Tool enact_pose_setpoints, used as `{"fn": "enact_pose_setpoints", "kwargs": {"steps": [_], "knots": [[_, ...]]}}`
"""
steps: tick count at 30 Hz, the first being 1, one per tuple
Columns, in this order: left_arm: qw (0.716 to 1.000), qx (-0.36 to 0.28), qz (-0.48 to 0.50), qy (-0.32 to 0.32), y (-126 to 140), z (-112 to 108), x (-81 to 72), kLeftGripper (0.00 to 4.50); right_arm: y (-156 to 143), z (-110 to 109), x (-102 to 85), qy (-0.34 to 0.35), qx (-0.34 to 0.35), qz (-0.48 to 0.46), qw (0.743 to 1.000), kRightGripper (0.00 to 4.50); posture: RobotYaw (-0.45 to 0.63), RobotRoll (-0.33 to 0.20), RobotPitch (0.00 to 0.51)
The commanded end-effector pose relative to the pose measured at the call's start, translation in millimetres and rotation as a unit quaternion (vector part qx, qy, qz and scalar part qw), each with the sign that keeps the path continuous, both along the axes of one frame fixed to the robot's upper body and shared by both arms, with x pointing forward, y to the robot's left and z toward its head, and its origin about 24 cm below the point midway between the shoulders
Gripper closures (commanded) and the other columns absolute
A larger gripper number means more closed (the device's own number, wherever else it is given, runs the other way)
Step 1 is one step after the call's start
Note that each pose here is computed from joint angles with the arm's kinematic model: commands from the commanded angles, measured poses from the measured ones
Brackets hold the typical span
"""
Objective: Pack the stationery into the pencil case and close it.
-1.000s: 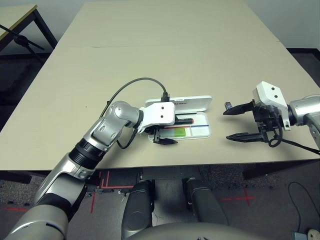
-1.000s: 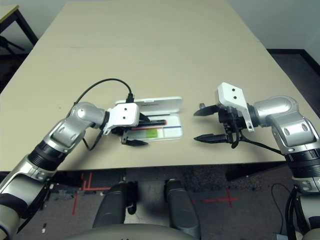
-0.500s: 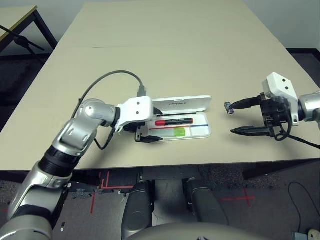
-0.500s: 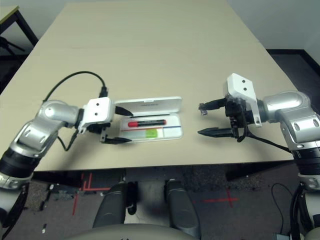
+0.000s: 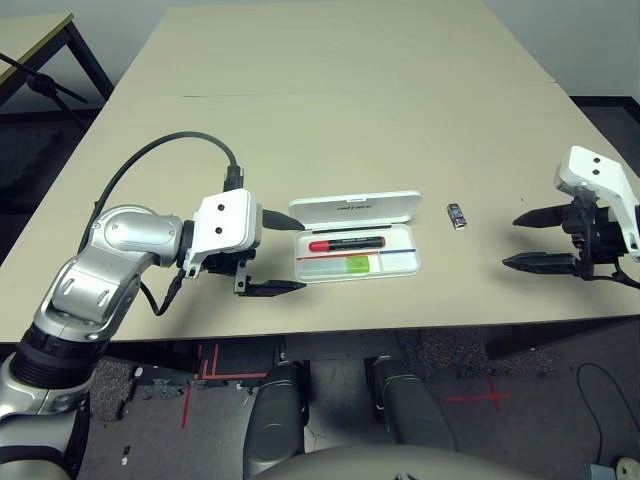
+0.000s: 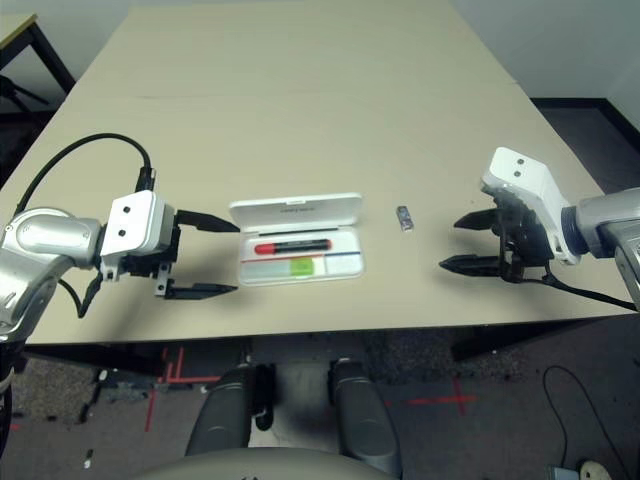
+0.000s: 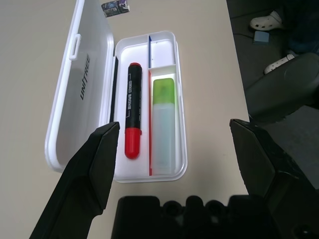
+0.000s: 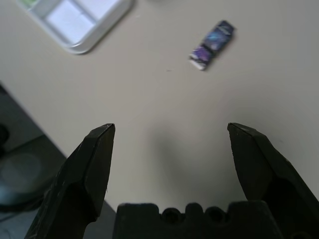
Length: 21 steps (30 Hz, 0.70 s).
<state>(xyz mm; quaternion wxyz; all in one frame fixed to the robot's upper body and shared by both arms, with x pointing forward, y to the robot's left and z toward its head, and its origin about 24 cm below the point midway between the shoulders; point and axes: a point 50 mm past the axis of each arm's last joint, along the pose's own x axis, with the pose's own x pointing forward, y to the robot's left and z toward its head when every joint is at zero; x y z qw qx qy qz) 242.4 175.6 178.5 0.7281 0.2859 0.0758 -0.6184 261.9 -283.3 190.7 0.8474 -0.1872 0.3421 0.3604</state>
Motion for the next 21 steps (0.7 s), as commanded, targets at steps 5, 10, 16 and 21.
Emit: {"fn": "enact_pose_setpoints", "kwargs": {"steps": [5,10,16,21], "knots": [[1.0,0.006,-0.011,-0.003,-7,-3,-2.1,0.06,13,-8,23.7,-0.024,0.01,-0.163,0.986,0.0,-0.07,0.0,0.155],[1.0,0.008,-0.016,-0.003,-10,-5,-1.1,0.06,30,-14,32.8,-0.022,0.04,-0.217,0.975,0.0,-0.07,0.0,0.158],[1.0,0.007,-0.017,-0.005,-13,-7,-0.7,0.06,49,-32,41.3,-0.022,0.061,-0.246,0.967,0.0,-0.05,0.0,0.157],[1.0,0.006,-0.013,-0.008,-14,-7,-1.0,0.06,57,-44,47.6,-0.022,0.058,-0.253,0.965,0.0,-0.04,0.0,0.155]]}}
